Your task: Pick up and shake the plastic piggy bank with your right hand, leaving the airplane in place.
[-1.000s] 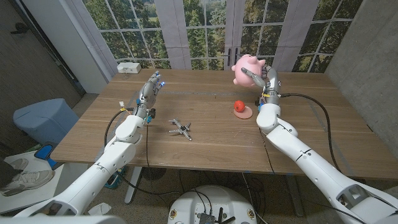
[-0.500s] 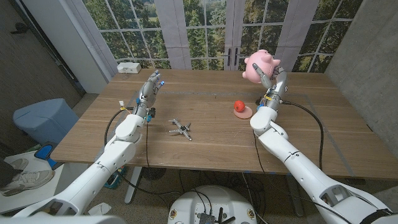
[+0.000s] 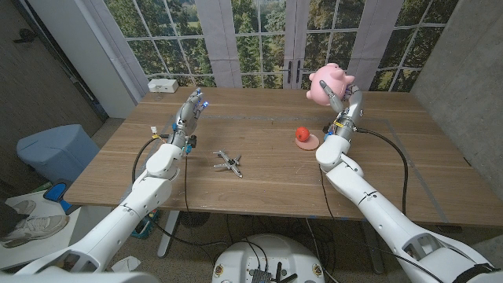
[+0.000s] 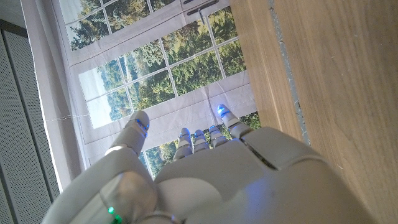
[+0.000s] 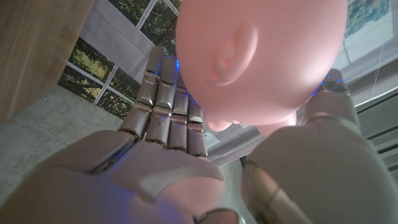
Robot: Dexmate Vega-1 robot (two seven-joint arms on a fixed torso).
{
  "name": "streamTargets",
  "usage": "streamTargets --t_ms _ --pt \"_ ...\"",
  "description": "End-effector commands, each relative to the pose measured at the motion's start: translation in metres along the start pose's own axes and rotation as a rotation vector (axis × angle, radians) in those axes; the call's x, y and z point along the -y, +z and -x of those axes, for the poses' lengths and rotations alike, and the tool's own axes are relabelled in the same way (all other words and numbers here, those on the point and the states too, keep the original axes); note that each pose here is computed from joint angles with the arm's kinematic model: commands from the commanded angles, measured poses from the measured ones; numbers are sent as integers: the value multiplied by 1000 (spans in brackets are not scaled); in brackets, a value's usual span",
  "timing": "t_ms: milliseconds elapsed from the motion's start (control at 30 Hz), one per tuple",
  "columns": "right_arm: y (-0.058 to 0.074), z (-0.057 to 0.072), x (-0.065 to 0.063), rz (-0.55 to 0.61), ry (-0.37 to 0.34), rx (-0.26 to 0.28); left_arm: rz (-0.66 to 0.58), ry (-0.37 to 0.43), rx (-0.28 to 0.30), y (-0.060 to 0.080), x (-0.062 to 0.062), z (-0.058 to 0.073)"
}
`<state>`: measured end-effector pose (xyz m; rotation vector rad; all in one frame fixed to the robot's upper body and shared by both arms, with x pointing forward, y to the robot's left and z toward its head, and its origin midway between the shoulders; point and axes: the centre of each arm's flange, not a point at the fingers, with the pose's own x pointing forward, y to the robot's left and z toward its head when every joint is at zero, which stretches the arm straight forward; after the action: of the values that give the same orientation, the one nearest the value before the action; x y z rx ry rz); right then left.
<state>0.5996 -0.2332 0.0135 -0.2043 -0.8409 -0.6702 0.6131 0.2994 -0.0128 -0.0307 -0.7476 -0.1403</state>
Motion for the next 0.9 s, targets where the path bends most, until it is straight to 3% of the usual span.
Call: streamTargets --t_ms 33,267,533,700,900 --pt "8 -7 -5 105 212 -4 -2 -2 -4 0 0 -2" --pt "14 -15 -9 169 416 17 -2 -2 -5 -1 0 -3" --pt "19 -20 -16 221 550 -10 -1 -5 -5 -2 0 -4" --pt "20 -21 -19 247 598 -29 -2 -6 -6 -2 0 -5" --pt "19 -21 -19 245 593 -29 -4 -8 -7 -2 0 -6"
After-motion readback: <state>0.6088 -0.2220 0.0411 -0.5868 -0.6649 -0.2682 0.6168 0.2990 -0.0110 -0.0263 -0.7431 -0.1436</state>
